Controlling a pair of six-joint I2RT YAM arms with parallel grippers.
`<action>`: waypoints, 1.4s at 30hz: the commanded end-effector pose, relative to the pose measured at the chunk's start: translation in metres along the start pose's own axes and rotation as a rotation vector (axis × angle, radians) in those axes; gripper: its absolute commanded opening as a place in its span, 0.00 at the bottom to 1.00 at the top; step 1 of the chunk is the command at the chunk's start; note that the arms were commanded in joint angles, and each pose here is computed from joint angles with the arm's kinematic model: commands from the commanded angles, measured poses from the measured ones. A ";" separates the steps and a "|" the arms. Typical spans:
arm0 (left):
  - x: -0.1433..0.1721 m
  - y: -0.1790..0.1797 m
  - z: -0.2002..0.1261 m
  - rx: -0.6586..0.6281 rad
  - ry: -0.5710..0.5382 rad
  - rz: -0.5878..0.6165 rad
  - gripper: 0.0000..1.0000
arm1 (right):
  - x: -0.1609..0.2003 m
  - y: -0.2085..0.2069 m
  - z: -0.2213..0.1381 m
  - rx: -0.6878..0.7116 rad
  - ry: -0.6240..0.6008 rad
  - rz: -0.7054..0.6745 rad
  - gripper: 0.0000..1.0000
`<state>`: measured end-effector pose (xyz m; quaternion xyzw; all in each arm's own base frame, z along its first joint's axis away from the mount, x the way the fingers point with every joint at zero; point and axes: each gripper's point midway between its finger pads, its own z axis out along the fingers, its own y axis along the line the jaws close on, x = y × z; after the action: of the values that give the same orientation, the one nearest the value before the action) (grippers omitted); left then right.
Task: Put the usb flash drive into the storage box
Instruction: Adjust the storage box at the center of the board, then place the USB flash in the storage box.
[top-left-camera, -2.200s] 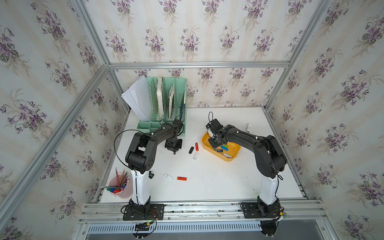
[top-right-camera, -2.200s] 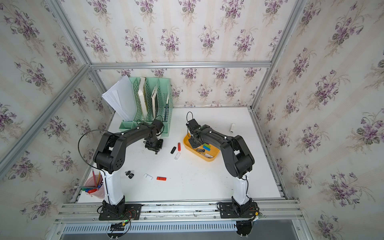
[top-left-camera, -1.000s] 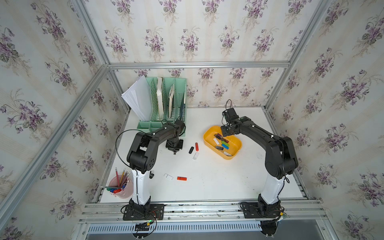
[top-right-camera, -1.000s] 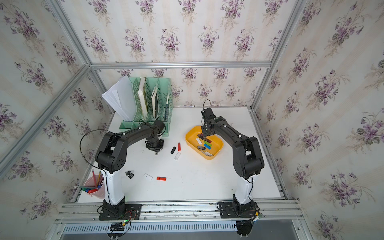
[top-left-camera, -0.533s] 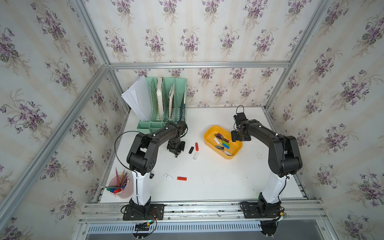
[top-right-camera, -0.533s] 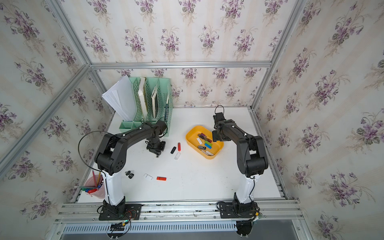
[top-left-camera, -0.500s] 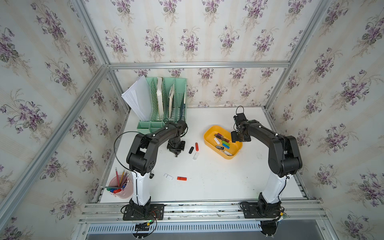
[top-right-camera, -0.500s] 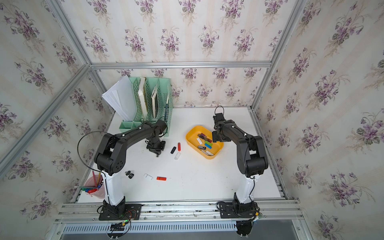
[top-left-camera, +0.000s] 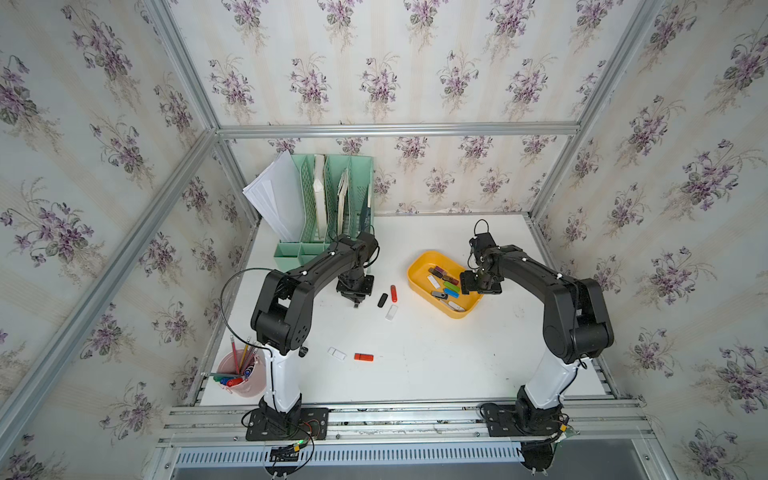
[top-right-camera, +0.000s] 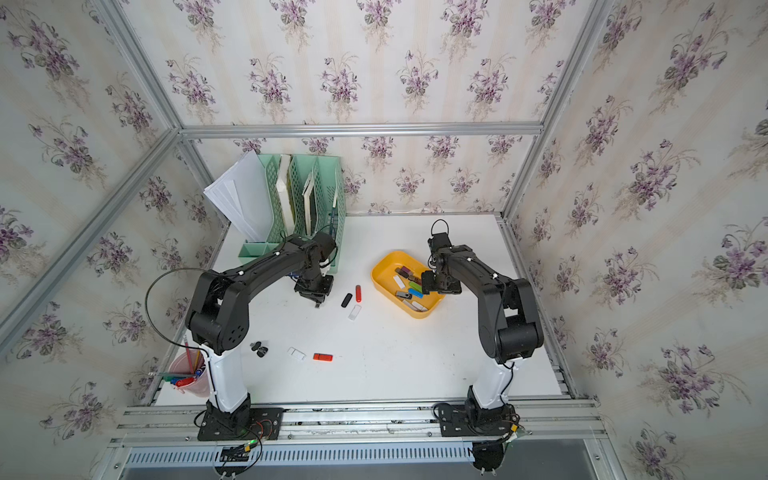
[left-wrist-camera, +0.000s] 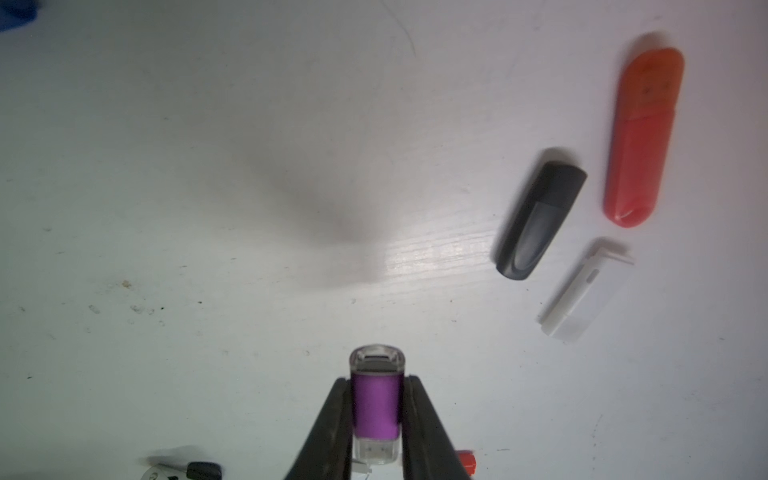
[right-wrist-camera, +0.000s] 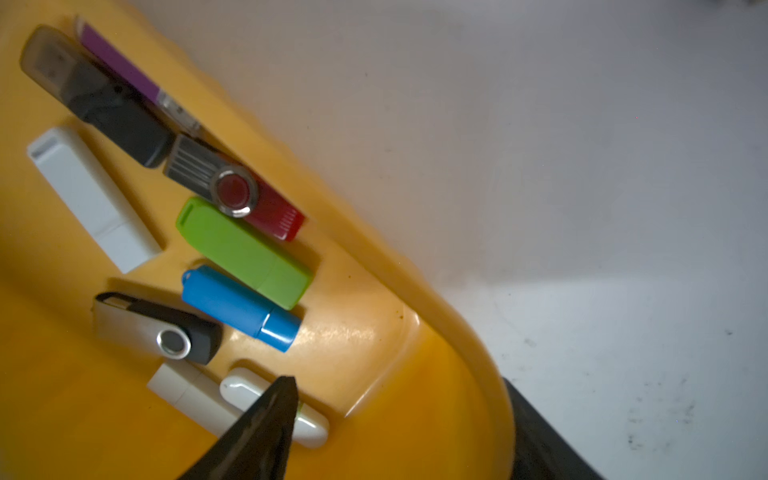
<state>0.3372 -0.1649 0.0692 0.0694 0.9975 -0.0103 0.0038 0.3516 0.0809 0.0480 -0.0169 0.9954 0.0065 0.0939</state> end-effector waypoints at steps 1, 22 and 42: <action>0.003 -0.005 -0.011 0.009 0.002 0.002 0.24 | 0.015 0.012 -0.008 -0.050 0.029 0.017 0.77; -0.006 -0.033 -0.044 0.045 -0.042 0.038 0.24 | -0.011 0.025 -0.015 -0.013 -0.040 -0.081 0.87; -0.030 -0.079 -0.069 0.062 -0.062 0.102 0.24 | 0.014 0.070 -0.064 -0.145 -0.110 -0.038 0.90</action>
<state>0.3589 -0.2401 0.1354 0.1181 0.9911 -0.0435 0.0441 0.3216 0.1518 0.0904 -0.0809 0.9866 0.0722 0.1219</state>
